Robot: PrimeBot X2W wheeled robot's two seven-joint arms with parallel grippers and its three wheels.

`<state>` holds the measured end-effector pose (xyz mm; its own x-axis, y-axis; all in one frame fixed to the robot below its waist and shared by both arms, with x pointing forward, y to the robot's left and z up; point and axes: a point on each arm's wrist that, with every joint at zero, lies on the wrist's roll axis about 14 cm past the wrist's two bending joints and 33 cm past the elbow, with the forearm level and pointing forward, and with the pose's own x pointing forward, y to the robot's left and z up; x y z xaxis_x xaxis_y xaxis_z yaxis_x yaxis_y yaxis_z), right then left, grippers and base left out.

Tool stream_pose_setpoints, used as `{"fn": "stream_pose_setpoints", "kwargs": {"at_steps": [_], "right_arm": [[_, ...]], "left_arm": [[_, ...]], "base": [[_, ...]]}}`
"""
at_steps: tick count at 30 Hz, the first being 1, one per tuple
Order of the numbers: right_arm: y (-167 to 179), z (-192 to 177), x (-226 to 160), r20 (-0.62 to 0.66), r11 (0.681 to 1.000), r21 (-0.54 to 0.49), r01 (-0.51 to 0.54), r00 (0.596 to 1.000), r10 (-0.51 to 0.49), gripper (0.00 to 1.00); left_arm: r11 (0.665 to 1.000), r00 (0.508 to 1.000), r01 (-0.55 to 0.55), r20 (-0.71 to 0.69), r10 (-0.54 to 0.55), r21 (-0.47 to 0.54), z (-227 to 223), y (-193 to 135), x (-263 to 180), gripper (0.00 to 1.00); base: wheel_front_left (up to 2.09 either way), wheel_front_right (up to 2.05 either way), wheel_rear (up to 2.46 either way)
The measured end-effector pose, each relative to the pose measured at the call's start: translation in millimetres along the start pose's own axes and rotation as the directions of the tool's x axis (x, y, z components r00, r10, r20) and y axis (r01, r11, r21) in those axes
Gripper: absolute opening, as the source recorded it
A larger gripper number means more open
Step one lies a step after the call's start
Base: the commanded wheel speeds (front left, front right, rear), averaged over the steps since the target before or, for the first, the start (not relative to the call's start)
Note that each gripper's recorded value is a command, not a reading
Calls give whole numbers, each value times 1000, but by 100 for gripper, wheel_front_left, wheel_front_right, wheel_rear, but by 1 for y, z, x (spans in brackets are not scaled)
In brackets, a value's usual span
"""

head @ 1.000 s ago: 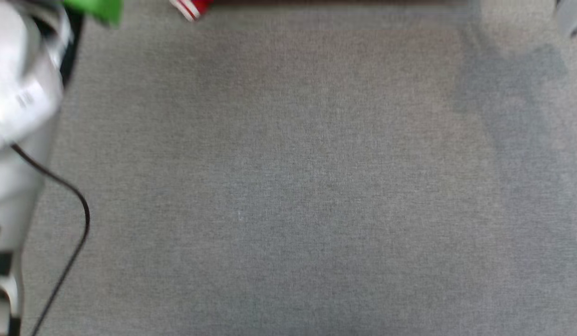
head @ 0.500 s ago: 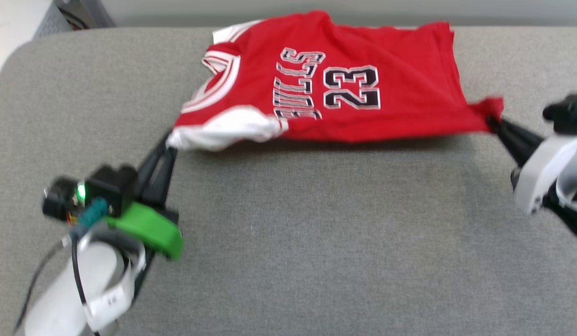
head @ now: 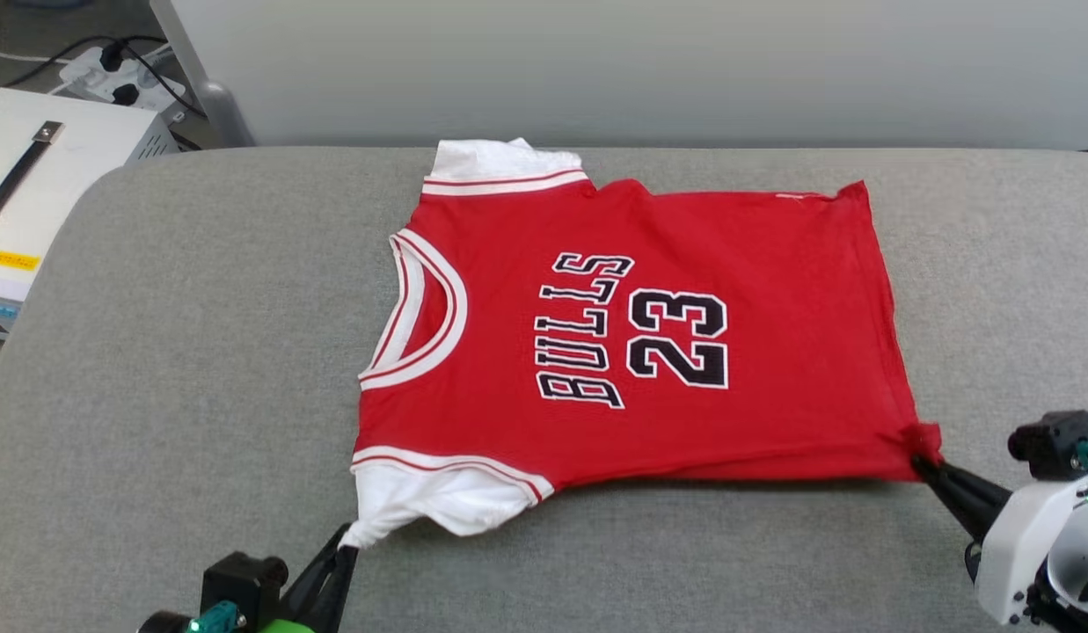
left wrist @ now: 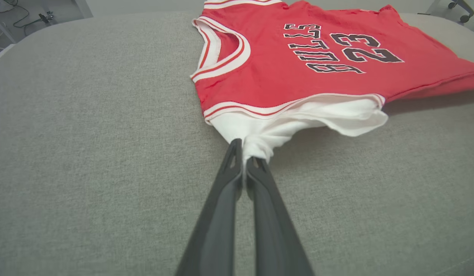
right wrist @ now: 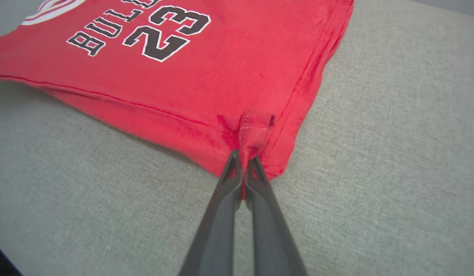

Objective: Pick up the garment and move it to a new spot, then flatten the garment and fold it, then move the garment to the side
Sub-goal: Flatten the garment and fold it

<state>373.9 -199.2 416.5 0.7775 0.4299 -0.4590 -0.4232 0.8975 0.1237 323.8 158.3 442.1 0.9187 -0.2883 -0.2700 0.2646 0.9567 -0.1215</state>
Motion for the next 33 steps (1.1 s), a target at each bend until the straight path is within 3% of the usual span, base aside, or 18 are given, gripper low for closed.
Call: {"fn": "stream_pose_setpoints", "kwargs": {"at_steps": [6, 15, 21, 33], "right_arm": [[15, -35, -26, -52, 998, 64, -2, 999, 5, 0], [27, -68, -50, -115, 990, 142, 11, 993, 6, 0], [25, -58, -42, -83, 987, 157, 17, 997, -4, 0], [6, -17, -24, 28, 976, 210, 54, 998, -61, 0]], "left_arm": [[995, 989, -2, -147, -14, -103, -37, -15, -34, 0], [990, 977, -9, -211, -22, -143, -57, -24, -58, 0], [995, 985, 12, -170, -29, -101, -51, -21, -49, 0], [995, 992, 88, 80, -92, 54, 38, -1, 32, 0]], "base": [[0, 0, 0], [0, 0, 0], [0, 0, 0], [0, 0, 0]]}}
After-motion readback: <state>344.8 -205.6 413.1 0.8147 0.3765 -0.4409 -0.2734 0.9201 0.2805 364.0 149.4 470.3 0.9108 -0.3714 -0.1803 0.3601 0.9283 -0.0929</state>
